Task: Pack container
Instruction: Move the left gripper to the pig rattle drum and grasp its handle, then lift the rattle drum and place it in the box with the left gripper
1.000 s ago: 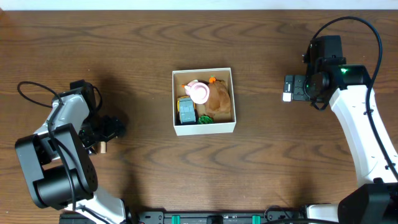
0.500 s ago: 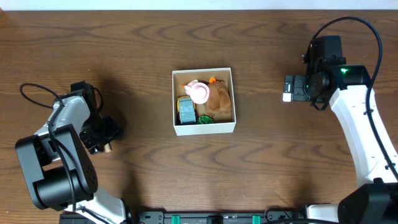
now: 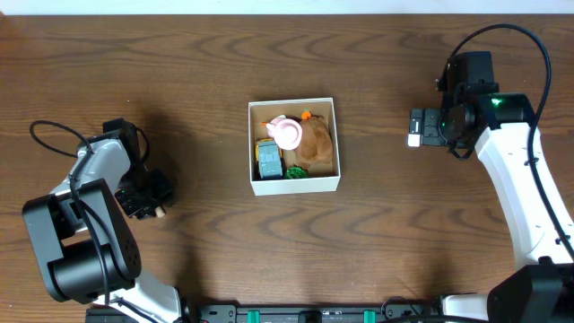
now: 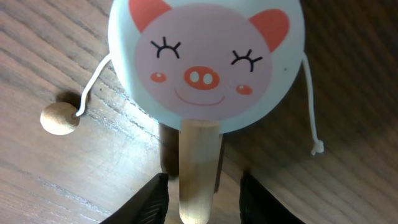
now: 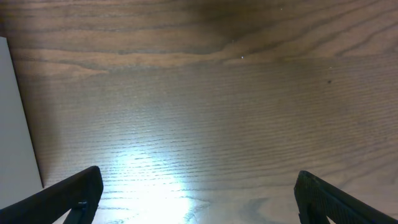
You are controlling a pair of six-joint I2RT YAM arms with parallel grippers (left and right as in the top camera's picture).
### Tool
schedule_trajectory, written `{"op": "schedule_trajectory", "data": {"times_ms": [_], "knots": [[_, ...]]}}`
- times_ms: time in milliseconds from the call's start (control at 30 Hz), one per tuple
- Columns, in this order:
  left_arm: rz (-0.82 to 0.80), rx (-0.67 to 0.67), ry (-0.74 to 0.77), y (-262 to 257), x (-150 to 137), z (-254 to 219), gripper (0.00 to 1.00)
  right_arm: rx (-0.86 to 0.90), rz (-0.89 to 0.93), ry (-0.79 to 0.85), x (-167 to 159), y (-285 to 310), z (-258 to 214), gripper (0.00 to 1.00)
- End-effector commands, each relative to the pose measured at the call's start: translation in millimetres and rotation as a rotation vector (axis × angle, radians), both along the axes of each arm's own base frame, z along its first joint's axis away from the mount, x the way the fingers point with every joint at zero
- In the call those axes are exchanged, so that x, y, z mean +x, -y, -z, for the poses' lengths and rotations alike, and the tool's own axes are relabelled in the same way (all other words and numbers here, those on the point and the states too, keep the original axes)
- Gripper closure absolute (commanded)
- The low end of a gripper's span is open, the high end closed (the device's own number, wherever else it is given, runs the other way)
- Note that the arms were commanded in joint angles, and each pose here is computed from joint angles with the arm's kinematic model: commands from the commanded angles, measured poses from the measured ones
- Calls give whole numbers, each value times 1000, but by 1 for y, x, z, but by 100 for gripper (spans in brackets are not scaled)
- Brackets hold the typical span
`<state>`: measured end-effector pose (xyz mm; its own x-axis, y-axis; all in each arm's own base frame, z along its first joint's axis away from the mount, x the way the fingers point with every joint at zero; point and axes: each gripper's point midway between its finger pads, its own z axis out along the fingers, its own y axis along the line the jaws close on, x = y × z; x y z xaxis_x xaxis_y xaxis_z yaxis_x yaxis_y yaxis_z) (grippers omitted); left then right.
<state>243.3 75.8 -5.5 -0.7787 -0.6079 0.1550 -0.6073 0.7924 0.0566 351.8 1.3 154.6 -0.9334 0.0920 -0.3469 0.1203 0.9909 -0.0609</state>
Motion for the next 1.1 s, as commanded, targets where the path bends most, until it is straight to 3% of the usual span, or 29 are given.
{"op": "schedule_trajectory", "data": {"times_ms": [0,367,467,700,933,1067], "knots": [[7,18,-64,-2,-15,12,67,1,-8,-1,1,0,0,1],[7,18,-64,-2,-15,12,81,1,-8,-1,1,0,0,1],[7,18,-64,-2,-15,11,81,1,-9,-1,1,0,0,1],[7,23,-47,-4,-7,5,94,1,-8,-1,1,0,0,1],[54,54,54,-3,34,-41,94,1,-8,3,2,0,-1,1],[219,72,172,30,68,-93,94,1,-9,10,4,0,-1,1]]}}
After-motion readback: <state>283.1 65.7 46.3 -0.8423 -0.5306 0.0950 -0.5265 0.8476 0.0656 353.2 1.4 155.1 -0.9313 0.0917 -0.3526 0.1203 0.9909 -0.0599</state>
